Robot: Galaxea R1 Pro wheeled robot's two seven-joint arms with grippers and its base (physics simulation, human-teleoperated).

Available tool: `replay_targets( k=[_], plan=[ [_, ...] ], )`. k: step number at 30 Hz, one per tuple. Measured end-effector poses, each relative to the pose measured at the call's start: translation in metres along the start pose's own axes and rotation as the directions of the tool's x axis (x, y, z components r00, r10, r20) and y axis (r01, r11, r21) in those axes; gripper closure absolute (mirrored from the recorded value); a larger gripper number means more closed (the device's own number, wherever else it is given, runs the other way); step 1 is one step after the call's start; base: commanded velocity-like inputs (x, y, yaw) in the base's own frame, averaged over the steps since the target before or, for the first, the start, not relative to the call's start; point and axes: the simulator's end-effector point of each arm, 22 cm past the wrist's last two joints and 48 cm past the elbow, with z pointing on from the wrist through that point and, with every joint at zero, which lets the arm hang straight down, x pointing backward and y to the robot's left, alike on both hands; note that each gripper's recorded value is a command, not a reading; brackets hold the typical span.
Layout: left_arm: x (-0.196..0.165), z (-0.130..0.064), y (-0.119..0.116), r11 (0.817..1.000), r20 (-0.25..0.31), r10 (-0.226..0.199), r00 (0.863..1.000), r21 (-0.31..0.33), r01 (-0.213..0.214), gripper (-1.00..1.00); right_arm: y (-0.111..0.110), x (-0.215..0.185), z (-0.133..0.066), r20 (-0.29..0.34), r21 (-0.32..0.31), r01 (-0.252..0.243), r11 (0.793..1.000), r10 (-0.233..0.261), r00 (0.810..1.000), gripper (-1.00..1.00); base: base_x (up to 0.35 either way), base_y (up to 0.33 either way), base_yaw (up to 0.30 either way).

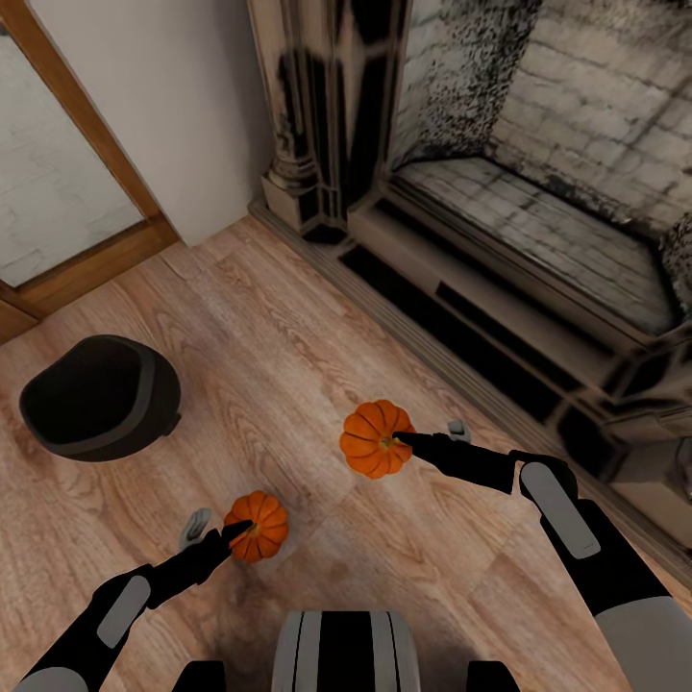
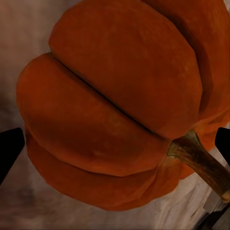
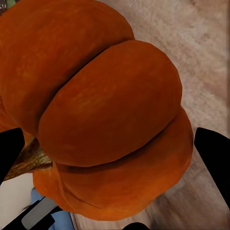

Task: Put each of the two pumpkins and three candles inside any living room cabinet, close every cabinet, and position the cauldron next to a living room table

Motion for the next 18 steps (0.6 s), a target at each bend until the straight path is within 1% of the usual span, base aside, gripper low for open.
replay_targets(
  k=[11, 12, 18],
  plan=[
    [-0.0003, -0.0001, -0.0002, 1.000, 0.001, -0.001, 1.000, 0.001, 0.001, -1.00, 0.0006, -0.0003, 0.0000, 0.001, -0.002, -0.001, 1.000, 0.001, 1.000, 1.00, 0.000, -0.005, 0.000],
    [-0.0003, -0.0001, -0.0002, 1.000, 0.001, -0.001, 1.000, 0.001, 0.001, 1.00, 0.0005, -0.0002, 0.0000, 0.001, -0.002, -0.001, 1.000, 0.001, 1.000, 1.00, 0.000, 0.000, 0.000],
    [-0.0008, -0.0002, -0.0009, 1.000, 0.002, -0.005, 1.000, 0.004, 0.005, 1.00, 0.0009, -0.0004, 0.0001, 0.001, -0.003, -0.001, 1.000, 0.001, 1.000, 1.00, 0.000, 0.000, 0.000]
  ],
)
